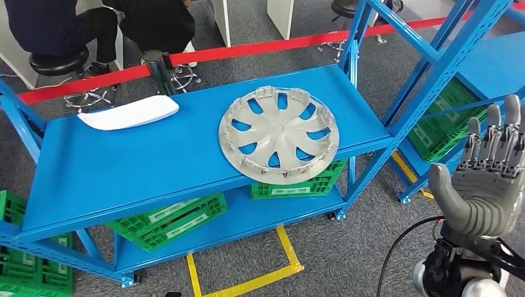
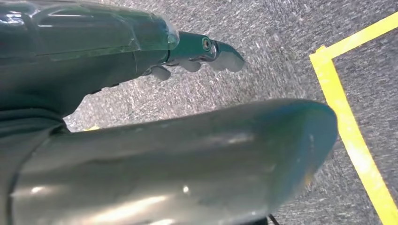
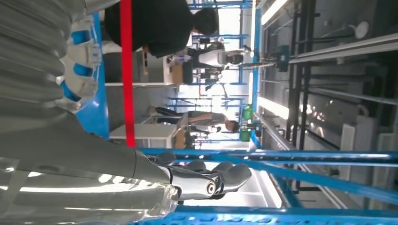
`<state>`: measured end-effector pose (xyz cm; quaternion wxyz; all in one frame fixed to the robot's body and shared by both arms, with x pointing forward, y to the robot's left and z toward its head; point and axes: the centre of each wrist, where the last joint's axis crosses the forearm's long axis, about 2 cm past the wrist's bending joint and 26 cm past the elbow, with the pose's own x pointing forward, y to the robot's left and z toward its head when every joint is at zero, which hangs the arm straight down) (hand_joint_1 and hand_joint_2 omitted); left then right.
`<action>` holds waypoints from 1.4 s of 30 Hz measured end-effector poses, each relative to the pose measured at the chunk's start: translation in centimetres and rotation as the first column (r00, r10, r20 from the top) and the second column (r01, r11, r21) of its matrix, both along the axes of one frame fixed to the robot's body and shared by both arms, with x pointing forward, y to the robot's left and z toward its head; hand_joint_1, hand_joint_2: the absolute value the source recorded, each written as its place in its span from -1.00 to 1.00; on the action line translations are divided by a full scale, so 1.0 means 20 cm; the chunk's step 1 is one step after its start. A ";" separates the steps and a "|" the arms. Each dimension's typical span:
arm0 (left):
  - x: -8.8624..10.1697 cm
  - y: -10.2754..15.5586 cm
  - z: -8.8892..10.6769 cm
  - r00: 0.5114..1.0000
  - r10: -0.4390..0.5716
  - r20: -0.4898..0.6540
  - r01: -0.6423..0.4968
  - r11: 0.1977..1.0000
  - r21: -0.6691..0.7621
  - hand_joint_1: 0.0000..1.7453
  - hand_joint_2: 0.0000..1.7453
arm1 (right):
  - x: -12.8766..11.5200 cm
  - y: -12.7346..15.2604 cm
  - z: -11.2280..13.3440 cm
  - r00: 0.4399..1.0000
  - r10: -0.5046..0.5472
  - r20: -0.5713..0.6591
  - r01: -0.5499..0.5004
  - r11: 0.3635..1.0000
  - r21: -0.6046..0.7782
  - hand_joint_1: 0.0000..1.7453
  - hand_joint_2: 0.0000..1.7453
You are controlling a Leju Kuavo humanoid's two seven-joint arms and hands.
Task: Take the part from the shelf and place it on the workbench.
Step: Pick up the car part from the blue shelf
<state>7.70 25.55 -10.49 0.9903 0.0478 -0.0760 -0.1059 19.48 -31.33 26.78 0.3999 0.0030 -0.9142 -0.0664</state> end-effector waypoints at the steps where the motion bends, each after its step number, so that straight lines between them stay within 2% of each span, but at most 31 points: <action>1: 0.00 0.00 0.00 1.000 -0.002 -0.002 0.002 1.000 0.001 -1.00 -1.00 | 0.00 0.00 0.00 1.000 -0.001 -0.001 0.001 1.000 0.000 -1.00 1.00; 20: -0.01 0.00 0.00 1.000 -0.008 -0.004 0.008 1.000 0.003 -1.00 -1.00 | 0.00 0.01 -0.01 0.999 0.015 -0.035 -0.016 1.000 -0.008 -1.00 1.00; 26: -0.01 0.00 0.00 1.000 -0.002 -0.004 0.002 1.000 0.000 -1.00 -1.00 | 0.00 0.01 -0.02 0.992 -0.013 -0.122 0.006 0.998 -0.061 -1.00 1.00; 29: 0.00 0.00 0.00 1.000 -0.002 -0.003 0.002 1.000 -0.001 -1.00 -1.00 | 0.01 0.01 -0.01 0.987 -0.034 -0.159 0.011 0.990 -0.142 -1.00 1.00; 32: 0.00 0.00 0.00 1.000 -0.005 -0.005 0.005 1.000 -0.005 -1.00 -1.00 | 0.04 0.00 0.01 0.974 -0.122 -0.191 0.055 0.945 -0.321 -1.00 1.00; 36: 0.00 0.00 0.00 1.000 -0.017 -0.008 0.017 1.000 -0.013 -1.00 -1.00 | 0.08 -0.01 0.02 0.932 -0.300 -0.203 0.136 0.809 -0.572 -1.00 1.00; 42: 0.00 0.00 0.00 1.000 -0.029 -0.009 0.029 0.999 -0.013 -1.00 -1.00 | 0.15 -0.04 0.02 0.892 -0.411 -0.187 0.154 0.666 -0.729 -1.00 1.00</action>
